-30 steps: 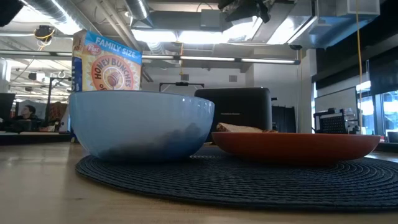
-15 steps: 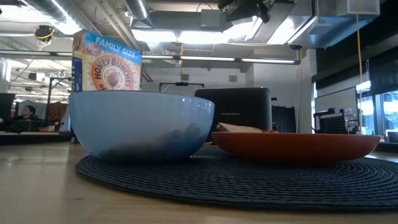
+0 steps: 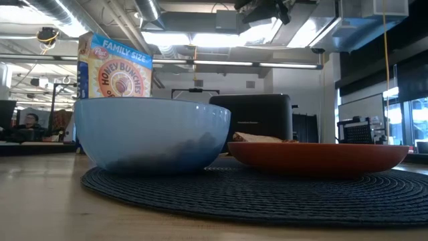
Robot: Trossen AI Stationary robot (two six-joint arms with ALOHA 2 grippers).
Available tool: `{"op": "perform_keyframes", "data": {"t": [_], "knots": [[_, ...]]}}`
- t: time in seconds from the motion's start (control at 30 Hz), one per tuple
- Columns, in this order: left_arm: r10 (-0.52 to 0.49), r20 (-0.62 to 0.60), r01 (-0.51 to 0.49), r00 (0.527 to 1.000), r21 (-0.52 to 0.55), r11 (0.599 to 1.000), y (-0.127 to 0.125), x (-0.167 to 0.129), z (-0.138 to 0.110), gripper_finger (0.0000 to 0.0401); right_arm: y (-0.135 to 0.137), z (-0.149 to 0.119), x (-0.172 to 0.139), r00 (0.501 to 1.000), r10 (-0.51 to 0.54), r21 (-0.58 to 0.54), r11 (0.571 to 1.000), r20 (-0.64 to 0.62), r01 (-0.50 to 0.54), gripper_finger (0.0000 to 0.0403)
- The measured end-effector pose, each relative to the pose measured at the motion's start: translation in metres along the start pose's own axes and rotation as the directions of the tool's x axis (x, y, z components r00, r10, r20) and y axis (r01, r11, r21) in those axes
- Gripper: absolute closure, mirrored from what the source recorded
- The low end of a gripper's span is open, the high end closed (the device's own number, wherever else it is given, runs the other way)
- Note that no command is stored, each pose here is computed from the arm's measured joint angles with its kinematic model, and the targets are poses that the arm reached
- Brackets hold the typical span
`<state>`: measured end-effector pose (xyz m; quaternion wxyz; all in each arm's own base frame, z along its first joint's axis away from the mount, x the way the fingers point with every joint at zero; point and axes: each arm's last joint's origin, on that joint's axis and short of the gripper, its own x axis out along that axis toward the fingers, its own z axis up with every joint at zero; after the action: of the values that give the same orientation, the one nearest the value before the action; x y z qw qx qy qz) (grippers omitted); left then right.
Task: Arrange a breakfast setting
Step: Put the red apple from the white bin onto the orange plate
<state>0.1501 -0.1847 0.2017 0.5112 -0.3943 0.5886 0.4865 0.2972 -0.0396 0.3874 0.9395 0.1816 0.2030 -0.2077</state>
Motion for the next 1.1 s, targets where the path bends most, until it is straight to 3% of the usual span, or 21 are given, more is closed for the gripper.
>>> {"op": "perform_keyframes", "data": {"t": [0.13, 0.33, 0.6, 0.77, 0.87, 0.97, 1.1], "knots": [[0.039, -0.016, -0.039, 0.999, 0.027, 0.999, 0.003, 0.005, 0.001, 0.0087, 0.0, 0.0, 0.0, 1.0, 0.0, -0.006, 1.0, 0.0, 0.0, 0.0196], [0.125, -0.094, -0.1, 0.988, 0.234, 0.967, 0.007, 0.009, 0.0, 0.0087, 0.0, 0.0, 0.0, 1.0, 0.0, -0.017, 1.0, 0.001, 0.0, 0.0196], [0.03, -0.071, 0.005, 0.997, 0.449, 0.894, 0.0, -0.007, -0.004, 0.0087, 0.0, 0.0, 0.0, 1.0, 0.001, -0.016, 1.0, 0.002, 0.0, 0.0196], [0.012, -0.064, 0.034, 0.998, 0.674, 0.738, -0.001, -0.01, -0.005, 0.0087, 0.0, 0.001, 0.0, 1.0, 0.003, -0.014, 1.0, 0.01, -0.003, 0.0196], [0.011, -0.057, 0.04, 0.998, 0.811, 0.584, -0.001, -0.01, -0.005, 0.0087, 0.0, 0.001, 0.0, 1.0, 0.003, -0.012, 1.0, 0.01, -0.003, 0.0196], [0.026, -0.014, 0.001, 1.0, 0.887, 0.462, 0.002, -0.01, -0.002, 0.0087, 0.0, 0.001, 0.0, 1.0, 0.003, 0.007, 1.0, 0.01, -0.003, 0.0196], [0.016, 0.104, -0.102, 0.994, 0.925, 0.366, 0.005, -0.01, 0.004, 0.0087, 0.0, 0.001, 0.0, 1.0, 0.004, 0.032, 0.999, 0.009, -0.004, 0.0196]]}}
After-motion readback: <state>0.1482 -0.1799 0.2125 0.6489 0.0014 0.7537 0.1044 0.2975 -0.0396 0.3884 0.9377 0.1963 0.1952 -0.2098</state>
